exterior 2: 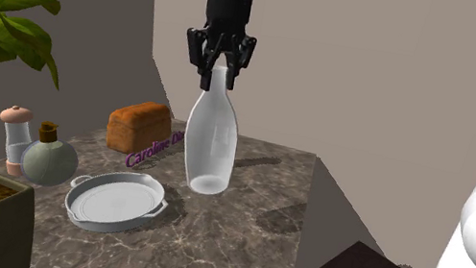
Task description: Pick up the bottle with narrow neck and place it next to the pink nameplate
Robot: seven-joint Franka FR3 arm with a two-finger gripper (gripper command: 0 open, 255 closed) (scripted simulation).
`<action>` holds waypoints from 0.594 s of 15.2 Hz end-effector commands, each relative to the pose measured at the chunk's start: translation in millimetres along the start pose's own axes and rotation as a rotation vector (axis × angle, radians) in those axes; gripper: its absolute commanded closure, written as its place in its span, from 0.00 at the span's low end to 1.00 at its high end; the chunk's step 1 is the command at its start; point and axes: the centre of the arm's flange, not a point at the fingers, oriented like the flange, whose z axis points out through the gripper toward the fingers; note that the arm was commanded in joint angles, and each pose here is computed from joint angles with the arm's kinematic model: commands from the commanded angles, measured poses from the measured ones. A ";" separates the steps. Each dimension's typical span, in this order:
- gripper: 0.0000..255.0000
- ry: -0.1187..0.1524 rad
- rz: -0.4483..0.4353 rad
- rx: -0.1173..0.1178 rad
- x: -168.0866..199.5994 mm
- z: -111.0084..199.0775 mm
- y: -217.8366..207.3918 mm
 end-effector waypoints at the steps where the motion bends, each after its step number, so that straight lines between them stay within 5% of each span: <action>1: 1.00 0.000 0.000 0.000 1.2 -10.6 -0.7; 9: 1.00 0.000 0.000 0.000 5.0 -52.6 0.5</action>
